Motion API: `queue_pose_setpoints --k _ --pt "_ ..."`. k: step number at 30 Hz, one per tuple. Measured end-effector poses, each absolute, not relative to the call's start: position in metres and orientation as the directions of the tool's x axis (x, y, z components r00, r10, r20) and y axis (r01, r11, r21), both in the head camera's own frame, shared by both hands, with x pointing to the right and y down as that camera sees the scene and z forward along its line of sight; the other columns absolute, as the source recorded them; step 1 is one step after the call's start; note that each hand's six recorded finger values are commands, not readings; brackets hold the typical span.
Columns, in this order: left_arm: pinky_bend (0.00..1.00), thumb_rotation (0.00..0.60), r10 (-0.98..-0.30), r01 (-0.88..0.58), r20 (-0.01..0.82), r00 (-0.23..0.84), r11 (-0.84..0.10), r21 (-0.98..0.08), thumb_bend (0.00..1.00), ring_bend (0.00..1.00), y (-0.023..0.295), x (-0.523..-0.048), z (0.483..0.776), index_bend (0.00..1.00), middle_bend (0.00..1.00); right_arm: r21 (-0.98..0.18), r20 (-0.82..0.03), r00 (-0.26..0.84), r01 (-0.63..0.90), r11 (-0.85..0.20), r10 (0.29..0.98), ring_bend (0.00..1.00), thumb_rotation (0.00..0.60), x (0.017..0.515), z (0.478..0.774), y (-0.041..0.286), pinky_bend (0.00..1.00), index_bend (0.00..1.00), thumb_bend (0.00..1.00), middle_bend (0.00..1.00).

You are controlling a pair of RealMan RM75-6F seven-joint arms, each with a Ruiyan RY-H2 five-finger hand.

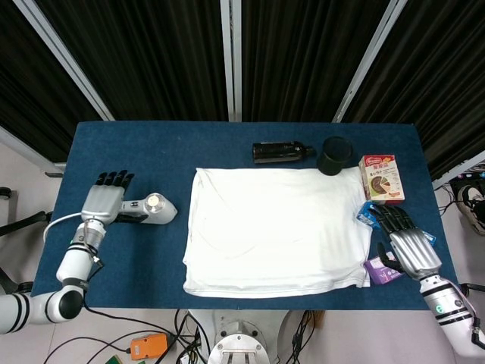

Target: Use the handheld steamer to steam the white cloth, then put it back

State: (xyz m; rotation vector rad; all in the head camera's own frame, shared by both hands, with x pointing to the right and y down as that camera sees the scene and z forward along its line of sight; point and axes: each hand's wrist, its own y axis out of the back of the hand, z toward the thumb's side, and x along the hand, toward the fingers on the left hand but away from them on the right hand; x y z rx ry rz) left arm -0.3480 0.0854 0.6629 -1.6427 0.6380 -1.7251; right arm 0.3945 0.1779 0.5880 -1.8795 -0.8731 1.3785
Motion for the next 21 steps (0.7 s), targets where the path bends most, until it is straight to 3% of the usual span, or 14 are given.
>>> queue_pose_setpoints --k 2,4,5,7,15,21 --pt "0.0 0.508 -0.777 0.098 0.629 -0.001 -0.626 -0.774 0.0 0.01 0.084 -0.359 0.65 0.01 0.02 -0.816 -0.527 0.207 0.148 -0.559 0.824 0.01 0.6 0.404 0.583 0.174 0.09 0.0 0.6 0.1" --pt "0.0 0.595 -0.816 0.052 0.577 -0.02 -0.578 -0.815 0.0 0.03 0.085 -0.374 0.635 0.04 0.06 -0.83 -0.508 0.176 0.163 -0.534 0.843 0.01 0.6 0.416 0.575 0.17 0.09 0.0 0.41 0.1" --pt "0.0 0.6 -0.831 0.03 0.555 -0.029 -0.556 -0.831 0.0 0.05 0.086 -0.381 0.629 0.06 0.08 -0.836 -0.498 0.162 0.17 -0.521 0.852 0.01 0.6 0.422 0.571 0.169 0.09 0.0 0.31 0.1" --pt "0.0 0.6 -0.863 -0.028 0.502 -0.049 -0.502 -0.865 0.0 0.06 0.09 -0.396 0.615 0.08 0.1 -0.855 -0.472 0.126 0.178 -0.488 0.873 0.01 0.6 0.435 0.561 0.167 0.09 0.0 0.22 0.1" --pt "0.0 0.6 -0.941 -0.118 0.32 -0.114 -0.307 -0.944 0.0 0.03 0.145 -0.456 0.567 0.08 0.1 -0.907 -0.377 0.011 0.198 -0.372 0.926 0.0 0.6 0.474 0.531 0.183 0.07 0.0 0.16 0.05" --pt "0.0 0.6 -0.941 -0.139 0.304 -0.149 -0.284 -0.949 0.0 0.03 0.197 -0.471 0.557 0.08 0.1 -0.909 -0.367 -0.013 0.217 -0.355 0.93 0.0 0.6 0.482 0.525 0.203 0.07 0.0 0.16 0.04"
